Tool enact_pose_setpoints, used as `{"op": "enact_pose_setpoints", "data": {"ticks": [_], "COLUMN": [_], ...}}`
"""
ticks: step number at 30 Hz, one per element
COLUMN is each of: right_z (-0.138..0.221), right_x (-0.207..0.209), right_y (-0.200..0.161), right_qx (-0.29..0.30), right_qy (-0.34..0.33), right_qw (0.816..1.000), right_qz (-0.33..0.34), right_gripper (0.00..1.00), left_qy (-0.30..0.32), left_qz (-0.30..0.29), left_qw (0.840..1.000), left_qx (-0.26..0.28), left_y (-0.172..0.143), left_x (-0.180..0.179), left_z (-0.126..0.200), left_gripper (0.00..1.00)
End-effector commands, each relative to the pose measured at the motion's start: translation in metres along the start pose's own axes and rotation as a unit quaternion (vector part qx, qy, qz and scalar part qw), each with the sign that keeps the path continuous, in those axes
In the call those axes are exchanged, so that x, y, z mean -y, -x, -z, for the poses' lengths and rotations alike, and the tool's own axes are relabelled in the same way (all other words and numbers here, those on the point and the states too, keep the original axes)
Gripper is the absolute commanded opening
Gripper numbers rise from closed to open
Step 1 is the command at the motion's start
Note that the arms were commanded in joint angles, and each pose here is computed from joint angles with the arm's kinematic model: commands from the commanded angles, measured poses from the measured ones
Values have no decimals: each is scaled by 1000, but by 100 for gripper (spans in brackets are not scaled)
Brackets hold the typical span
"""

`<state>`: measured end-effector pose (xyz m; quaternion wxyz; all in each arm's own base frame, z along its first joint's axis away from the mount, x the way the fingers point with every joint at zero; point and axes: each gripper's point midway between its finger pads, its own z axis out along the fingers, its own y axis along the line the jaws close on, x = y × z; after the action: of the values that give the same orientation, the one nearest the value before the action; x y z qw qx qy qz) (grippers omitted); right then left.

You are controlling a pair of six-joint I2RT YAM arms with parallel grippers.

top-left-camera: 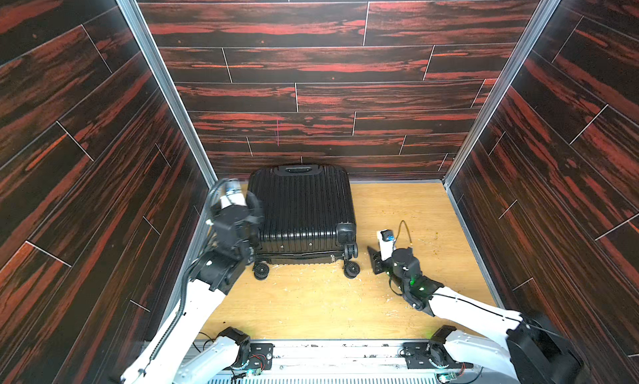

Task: Close the suitcase zippers
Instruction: Reset both arms

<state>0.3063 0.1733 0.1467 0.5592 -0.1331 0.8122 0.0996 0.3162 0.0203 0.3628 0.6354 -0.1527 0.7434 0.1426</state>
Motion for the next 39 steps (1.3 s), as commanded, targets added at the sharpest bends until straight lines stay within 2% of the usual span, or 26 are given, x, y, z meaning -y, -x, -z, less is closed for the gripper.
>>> {"op": "enact_pose_setpoints", "data": {"ticks": [1,5,10,14,19,24,31,33,39], "right_z": [6,9,13,16,16,12,9,11,13], "right_x": [39,71,116,149,172,186,190,192,197], "right_y": [6,22,29,22,3,-14,-18,-12,-7], "right_qx": [-1,10,20,25,30,32,56,79,115], "right_qy": [-77,-117,-174,-210,-231,-229,-201,-196,-172], "right_qw": [997,993,985,977,972,971,976,975,975], "right_qz": [15,3,-9,-26,-36,-56,-65,-70,-81], "right_gripper": [47,47,47,47,47,47,48,48,49], "left_qy": [109,165,204,177,116,75,4,-20,-71], "left_qz": [67,89,89,73,27,-10,-30,-30,-4], "left_qw": [992,982,974,979,990,996,994,993,995], "left_qx": [-9,-32,-47,-67,-70,-51,-105,-111,-70], "left_y": [-22,-62,-117,-165,-203,-218,-233,-234,-225], "left_x": [-56,-84,-96,-87,-68,-55,-30,-22,-7], "left_z": [2,0,-3,-13,-23,-31,-59,-66,-81], "left_gripper": [84,84,84,84,84,85,86,86,87]}}
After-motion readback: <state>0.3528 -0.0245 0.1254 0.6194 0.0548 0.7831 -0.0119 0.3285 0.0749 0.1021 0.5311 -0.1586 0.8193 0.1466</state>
